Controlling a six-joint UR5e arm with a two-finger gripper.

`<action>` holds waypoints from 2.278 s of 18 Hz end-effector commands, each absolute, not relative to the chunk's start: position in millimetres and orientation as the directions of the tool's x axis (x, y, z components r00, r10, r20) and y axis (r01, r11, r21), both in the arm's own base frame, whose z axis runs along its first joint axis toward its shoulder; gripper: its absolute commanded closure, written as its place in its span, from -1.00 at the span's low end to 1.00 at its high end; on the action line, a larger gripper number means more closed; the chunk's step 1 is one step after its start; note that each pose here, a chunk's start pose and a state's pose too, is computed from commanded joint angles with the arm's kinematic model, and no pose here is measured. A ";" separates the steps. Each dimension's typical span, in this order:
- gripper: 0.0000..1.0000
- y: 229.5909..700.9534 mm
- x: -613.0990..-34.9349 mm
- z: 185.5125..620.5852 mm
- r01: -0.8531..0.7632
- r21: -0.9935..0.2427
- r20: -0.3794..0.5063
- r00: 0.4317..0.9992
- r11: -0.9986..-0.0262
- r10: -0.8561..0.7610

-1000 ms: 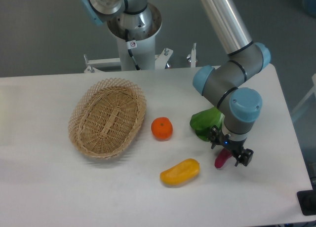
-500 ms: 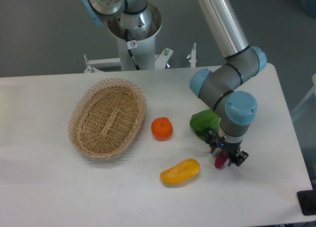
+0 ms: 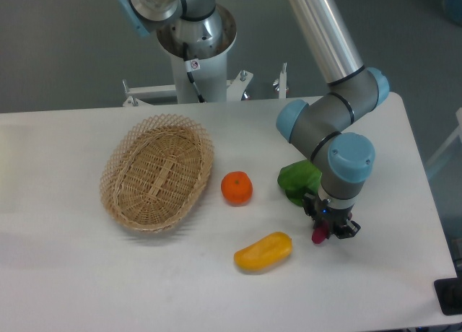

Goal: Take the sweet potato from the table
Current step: 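Close the gripper on the purple sweet potato, then lift the held sweet potato up and away from the bok choy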

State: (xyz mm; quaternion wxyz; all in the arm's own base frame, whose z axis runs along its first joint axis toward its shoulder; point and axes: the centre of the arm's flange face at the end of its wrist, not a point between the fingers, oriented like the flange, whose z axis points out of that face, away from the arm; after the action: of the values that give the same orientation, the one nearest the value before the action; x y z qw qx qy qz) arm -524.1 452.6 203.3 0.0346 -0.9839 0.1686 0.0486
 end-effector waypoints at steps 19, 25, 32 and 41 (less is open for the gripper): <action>0.40 448.0 -580.8 302.8 -0.316 -0.045 -0.060 0.948 -0.948 -0.313; 0.41 439.9 -602.5 320.8 -0.357 -0.042 -0.101 0.931 -0.933 -0.352; 0.38 434.4 -611.1 320.4 -0.375 -0.032 -0.109 0.923 -0.926 -0.370; 0.39 431.6 -614.5 319.5 -0.381 0.009 -0.114 0.918 -0.924 -0.380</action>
State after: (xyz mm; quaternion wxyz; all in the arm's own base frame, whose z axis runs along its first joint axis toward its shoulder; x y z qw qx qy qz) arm -614.5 431.6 319.5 0.0067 -0.9793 0.1944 0.0567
